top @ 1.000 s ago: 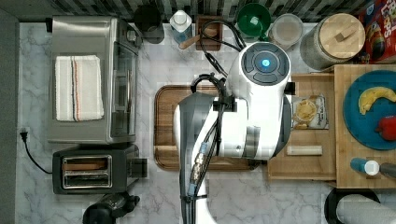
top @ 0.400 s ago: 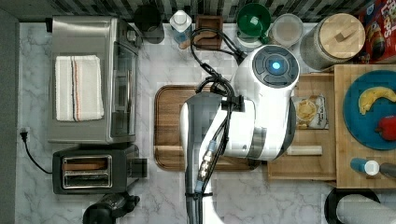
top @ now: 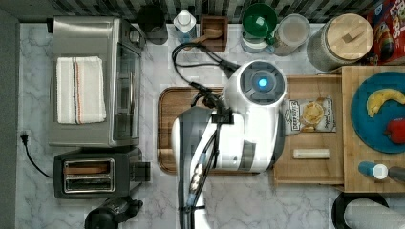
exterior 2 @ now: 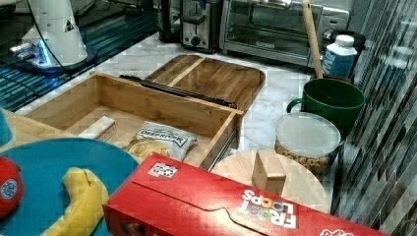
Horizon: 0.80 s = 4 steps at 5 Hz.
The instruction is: Close the drawer.
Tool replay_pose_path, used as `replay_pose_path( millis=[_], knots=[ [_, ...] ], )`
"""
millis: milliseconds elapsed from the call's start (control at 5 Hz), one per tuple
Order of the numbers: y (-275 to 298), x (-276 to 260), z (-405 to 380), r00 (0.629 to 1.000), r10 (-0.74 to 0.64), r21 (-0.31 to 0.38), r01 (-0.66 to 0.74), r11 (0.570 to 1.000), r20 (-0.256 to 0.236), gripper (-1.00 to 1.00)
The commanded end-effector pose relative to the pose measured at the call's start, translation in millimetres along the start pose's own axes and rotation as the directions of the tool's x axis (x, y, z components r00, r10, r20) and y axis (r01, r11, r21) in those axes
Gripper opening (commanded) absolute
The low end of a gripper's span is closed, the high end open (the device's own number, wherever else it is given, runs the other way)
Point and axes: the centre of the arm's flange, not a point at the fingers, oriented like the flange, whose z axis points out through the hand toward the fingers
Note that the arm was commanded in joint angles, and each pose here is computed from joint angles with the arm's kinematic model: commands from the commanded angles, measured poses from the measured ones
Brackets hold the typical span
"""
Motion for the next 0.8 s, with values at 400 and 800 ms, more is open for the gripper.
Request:
replay_pose_path(
  millis=[400,800],
  knots=[
    [-31,-21,82,0.945,-0.301,-0.038,0.308,0.951,0.124,-1.00],
    [-14,-17,153,0.930,-0.365,-0.075,0.368,0.927,0.051,-1.00]
  ],
)
